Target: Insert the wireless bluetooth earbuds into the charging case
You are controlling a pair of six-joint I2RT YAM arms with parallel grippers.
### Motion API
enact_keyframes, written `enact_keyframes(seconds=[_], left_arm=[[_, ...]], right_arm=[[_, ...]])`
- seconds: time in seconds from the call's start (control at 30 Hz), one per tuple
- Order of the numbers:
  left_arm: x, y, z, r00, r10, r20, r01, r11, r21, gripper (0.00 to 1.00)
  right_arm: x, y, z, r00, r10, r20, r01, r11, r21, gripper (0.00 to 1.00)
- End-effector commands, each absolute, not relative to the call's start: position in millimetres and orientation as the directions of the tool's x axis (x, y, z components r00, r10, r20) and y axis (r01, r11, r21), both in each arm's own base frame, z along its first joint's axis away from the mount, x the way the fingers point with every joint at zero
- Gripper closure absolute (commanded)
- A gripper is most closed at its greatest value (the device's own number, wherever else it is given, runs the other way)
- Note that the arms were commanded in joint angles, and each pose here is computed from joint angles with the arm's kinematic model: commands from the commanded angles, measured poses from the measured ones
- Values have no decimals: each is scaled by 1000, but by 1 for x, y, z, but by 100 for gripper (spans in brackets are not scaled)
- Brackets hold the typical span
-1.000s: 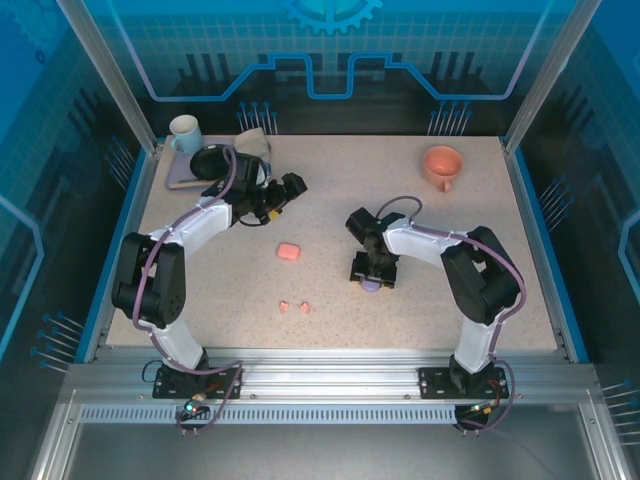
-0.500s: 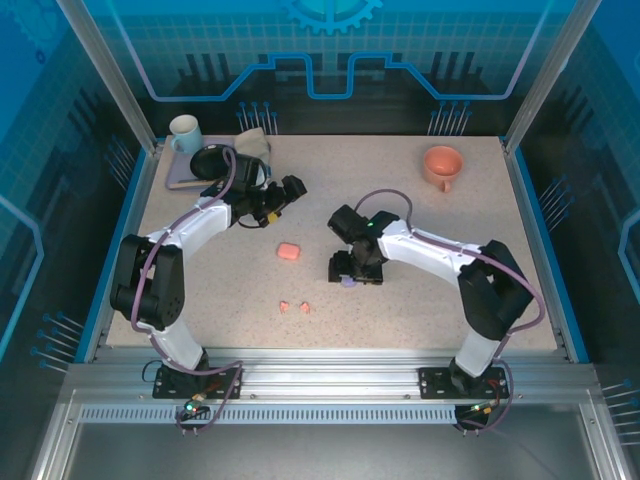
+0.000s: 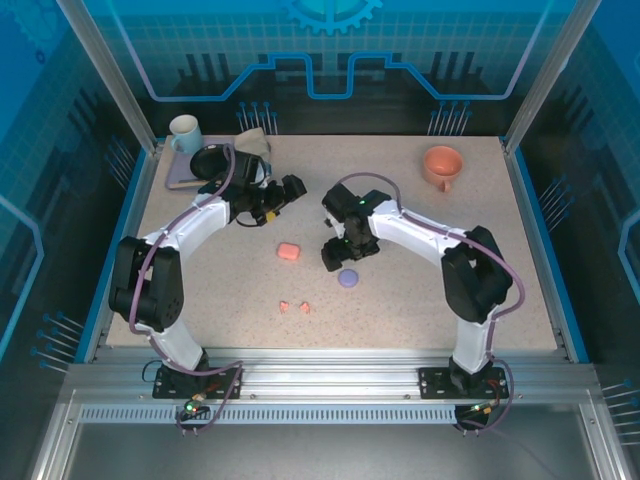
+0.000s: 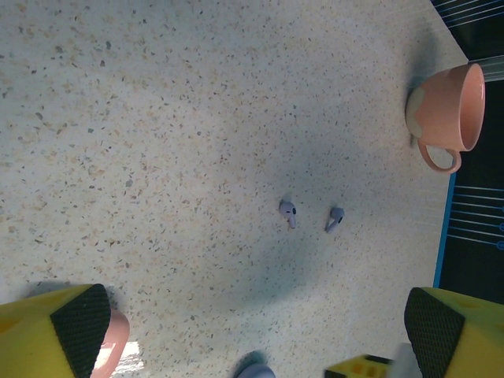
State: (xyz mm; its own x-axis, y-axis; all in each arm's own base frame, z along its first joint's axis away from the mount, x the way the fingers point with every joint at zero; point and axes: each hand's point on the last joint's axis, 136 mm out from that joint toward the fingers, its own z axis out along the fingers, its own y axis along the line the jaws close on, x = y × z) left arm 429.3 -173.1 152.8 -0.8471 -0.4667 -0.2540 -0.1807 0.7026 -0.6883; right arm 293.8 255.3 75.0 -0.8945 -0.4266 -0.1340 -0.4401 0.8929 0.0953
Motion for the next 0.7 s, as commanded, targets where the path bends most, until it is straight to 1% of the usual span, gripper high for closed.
enact_keyframes(seconds=[0.0, 0.13, 0.27, 0.53, 0.67], left_arm=[[431, -176, 169, -852, -446, -275, -146, 706, -693, 1], [434, -178, 169, -852, -447, -273, -147, 705, -694, 1], [436, -179, 167, -853, -448, -268, -150, 703, -695, 1], [438, -181, 163, -854, -450, -260, -156, 699, -698, 1], [438, -183, 164, -855, -450, -260, -152, 695, -703, 1]], right_arm=[[285, 258, 58, -852, -520, -65, -524, 844, 117, 21], [286, 259, 41, -852, -522, -37, -523, 845, 111, 21], [282, 262, 30, -856, -517, -14, -513, 847, 140, 22], [254, 270, 34, -859, -511, -1, -497, 834, 240, 26], [238, 271, 37, -858, -514, 9, -496, 832, 250, 27]])
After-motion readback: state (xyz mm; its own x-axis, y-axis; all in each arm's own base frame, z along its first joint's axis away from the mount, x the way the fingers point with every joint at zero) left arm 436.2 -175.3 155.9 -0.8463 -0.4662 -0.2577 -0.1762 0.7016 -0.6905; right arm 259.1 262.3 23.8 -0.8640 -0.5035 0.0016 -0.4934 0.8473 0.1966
